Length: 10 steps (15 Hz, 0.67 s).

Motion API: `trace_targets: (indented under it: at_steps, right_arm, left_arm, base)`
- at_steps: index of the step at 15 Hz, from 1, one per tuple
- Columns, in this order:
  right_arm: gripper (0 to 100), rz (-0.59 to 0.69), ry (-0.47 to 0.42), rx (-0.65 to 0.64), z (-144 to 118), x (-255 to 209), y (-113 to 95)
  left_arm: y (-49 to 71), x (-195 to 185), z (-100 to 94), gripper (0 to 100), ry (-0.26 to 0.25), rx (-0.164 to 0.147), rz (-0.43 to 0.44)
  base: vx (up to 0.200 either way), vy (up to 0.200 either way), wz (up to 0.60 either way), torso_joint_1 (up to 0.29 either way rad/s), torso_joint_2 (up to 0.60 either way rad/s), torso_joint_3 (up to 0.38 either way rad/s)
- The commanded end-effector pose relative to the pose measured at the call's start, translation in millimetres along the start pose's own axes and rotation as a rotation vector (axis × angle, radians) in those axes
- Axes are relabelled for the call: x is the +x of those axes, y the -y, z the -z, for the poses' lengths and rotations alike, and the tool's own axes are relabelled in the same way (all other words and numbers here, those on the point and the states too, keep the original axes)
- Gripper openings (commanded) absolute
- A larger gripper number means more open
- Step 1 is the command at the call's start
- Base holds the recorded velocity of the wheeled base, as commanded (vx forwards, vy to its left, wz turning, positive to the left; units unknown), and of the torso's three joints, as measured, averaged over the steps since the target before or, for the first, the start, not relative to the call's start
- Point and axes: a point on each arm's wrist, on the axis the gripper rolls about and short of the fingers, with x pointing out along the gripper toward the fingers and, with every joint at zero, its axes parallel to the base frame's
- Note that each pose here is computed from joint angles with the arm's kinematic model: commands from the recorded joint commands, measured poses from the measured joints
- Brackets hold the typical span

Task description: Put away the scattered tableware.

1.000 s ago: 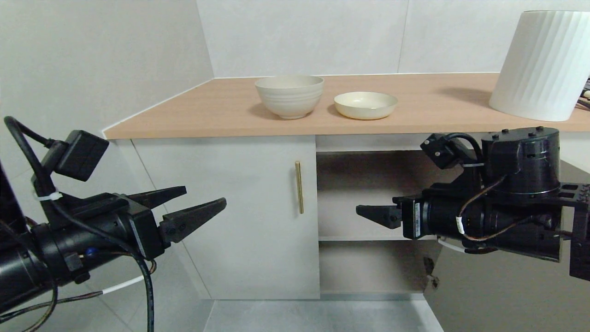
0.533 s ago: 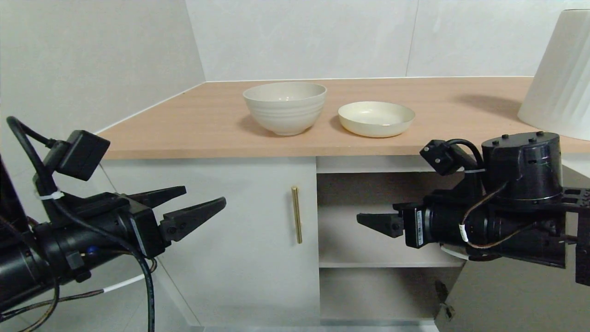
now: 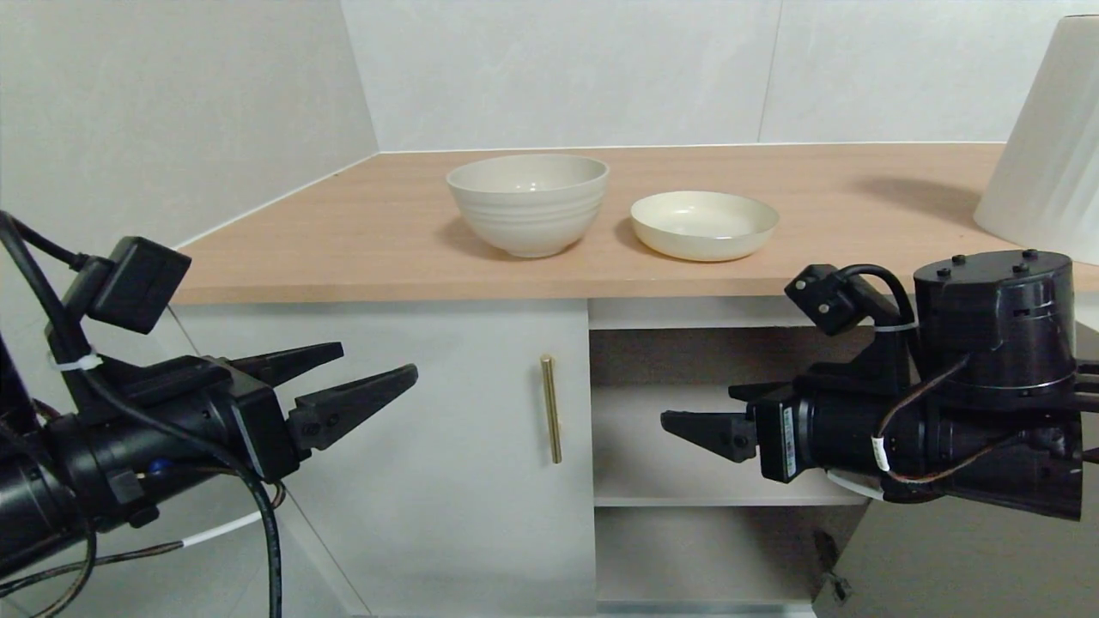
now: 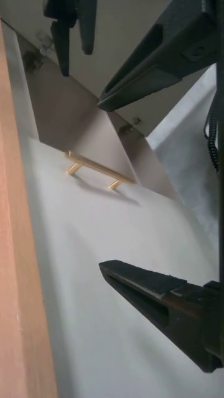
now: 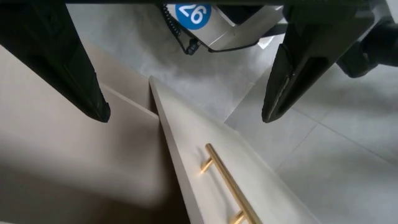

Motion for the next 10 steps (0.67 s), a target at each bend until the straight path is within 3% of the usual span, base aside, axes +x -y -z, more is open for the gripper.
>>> trace_targets:
  at_steps: [1,4,6,9,10]
  right_arm:
    - [100,-0.002,0.003,-0.010,0,-1,0]
    - [100,0.000,0.008,-0.033,0,-4,0]
    - [100,-0.001,0.011,-0.034,-1,-5,-1]
    - [100,0.002,0.009,-0.033,0,-5,0]
    - [100,0.000,0.008,-0.035,0,-5,0]
  left_arm:
    - [0.7,0,-5.3,100,0.015,0.004,0.002]
    - [1.2,1,-9.2,100,0.004,0.001,0.001]
    - [3.0,1,-22.3,100,0.003,0.000,-0.001]
    - [2.6,3,-22.8,100,-0.076,-0.024,-0.018]
    - [2.0,4,-22.4,100,-0.080,-0.025,-0.018]
  base:
    - [0.000,0.000,0.00,0.000,0.00,0.000]
    - [0.000,0.000,0.00,0.024,-0.13,-0.101]
    - [0.000,0.000,0.00,0.098,-0.23,-0.263]
    - [0.000,0.000,0.00,0.136,-0.50,-0.305]
    - [0.000,0.000,0.00,0.139,-0.51,-0.286]
